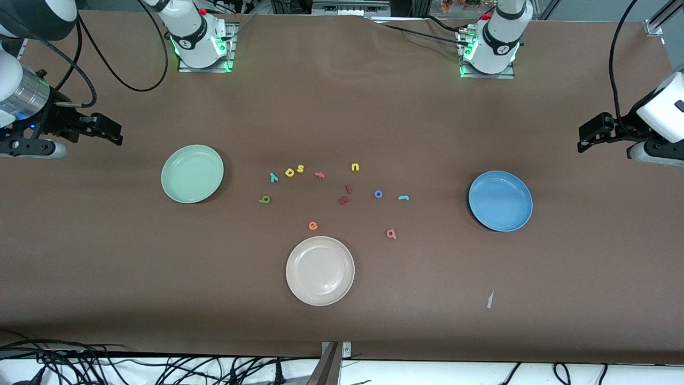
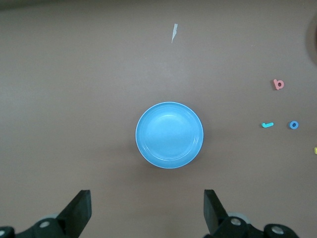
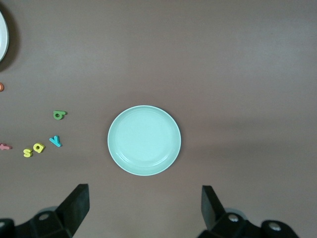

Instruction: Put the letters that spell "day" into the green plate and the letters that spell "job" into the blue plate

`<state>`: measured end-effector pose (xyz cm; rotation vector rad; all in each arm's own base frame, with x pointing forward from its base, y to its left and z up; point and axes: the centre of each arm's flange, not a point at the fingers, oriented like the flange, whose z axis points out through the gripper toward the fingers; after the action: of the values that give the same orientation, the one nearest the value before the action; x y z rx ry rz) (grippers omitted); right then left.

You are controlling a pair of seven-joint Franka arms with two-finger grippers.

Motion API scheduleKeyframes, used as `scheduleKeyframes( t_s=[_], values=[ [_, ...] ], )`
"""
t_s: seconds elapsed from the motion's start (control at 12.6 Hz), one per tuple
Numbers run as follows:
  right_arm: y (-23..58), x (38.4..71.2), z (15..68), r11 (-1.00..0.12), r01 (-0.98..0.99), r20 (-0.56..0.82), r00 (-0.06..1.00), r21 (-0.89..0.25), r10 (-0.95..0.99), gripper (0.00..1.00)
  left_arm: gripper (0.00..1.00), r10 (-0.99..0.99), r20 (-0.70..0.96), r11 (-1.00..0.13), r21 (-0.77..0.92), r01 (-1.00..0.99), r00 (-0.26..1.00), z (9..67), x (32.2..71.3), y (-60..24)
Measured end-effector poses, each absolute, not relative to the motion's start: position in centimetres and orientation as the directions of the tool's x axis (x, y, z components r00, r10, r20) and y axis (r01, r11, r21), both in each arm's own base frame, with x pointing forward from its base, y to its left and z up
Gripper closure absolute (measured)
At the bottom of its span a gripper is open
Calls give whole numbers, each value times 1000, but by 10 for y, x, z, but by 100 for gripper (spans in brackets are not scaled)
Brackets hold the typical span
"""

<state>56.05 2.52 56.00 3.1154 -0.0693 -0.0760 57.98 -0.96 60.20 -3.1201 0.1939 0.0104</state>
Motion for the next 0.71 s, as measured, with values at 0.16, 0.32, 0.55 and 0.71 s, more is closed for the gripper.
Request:
scheduleKeyframes(
  t_s=[0.16,0.32,0.55,0.71],
  values=[
    [25,561,560,-999,-44,-47,998,25,-45,0,0,-122,-8,-992,-15,-123,992,602,580,-9],
    [25,561,560,-999,-44,-47,998,25,-45,0,0,-121,-10,-993,-15,-121,993,601,580,-8],
    [25,561,560,-999,-44,-47,998,25,-45,0,0,-118,-12,-993,-15,-118,993,601,580,-6],
    [25,561,560,-999,-44,-47,998,25,-45,0,0,-118,-12,-993,-15,-118,993,601,580,-6]
  ],
)
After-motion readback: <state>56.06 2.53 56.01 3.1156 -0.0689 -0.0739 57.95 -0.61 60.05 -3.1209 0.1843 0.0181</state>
